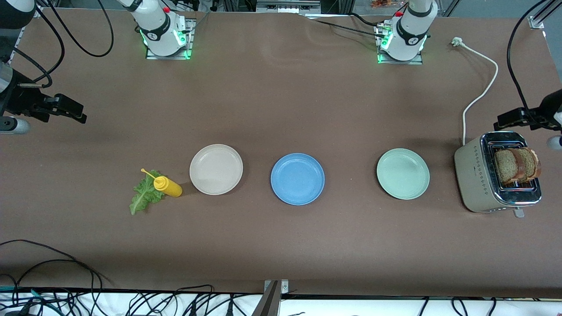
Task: Make sandwich in blue plate with both arms
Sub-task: 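Lower the left gripper onto a bread slice in the toaster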
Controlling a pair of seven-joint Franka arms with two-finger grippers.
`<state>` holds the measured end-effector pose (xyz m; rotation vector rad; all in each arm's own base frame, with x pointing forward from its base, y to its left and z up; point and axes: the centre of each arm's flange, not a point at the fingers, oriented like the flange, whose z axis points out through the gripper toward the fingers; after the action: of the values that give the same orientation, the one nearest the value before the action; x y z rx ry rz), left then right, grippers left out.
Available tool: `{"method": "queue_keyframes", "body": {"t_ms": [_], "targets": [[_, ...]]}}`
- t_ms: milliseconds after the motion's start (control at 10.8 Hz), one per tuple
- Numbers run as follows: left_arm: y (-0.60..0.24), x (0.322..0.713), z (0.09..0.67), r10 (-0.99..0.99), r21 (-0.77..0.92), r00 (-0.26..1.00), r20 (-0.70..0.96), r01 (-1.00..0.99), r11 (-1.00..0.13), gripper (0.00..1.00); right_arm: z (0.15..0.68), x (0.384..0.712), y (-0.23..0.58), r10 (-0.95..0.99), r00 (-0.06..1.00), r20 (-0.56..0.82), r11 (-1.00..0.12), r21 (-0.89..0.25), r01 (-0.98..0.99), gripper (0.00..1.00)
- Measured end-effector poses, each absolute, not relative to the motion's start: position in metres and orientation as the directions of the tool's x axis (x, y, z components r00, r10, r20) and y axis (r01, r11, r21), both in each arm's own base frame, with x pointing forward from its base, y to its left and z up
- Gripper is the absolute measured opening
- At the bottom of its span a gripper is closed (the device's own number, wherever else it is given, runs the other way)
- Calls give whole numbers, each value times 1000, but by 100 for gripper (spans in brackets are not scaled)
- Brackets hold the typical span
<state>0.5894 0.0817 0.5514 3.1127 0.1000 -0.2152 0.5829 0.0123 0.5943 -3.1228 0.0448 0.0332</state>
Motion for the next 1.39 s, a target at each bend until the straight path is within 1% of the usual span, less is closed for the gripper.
{"method": "queue_keyframes", "body": {"t_ms": [649,835,1206,1391], "targets": [[156,621,485,17,34,993,-115,21,-999,100,594,583,13,-28,999,-21,-999,-17,-28,100],[169,628,464,-1,-3,993,-121,-1,-1000,100,594,583,13,-28,999,-21,-999,-18,-28,100],[186,636,424,6,2,989,-145,7,-1000,100,595,582,13,-28,999,-19,-999,-18,-28,100],[195,641,399,13,6,988,-155,14,-1000,91,597,582,13,-27,999,-16,-999,-18,-28,100]]}}
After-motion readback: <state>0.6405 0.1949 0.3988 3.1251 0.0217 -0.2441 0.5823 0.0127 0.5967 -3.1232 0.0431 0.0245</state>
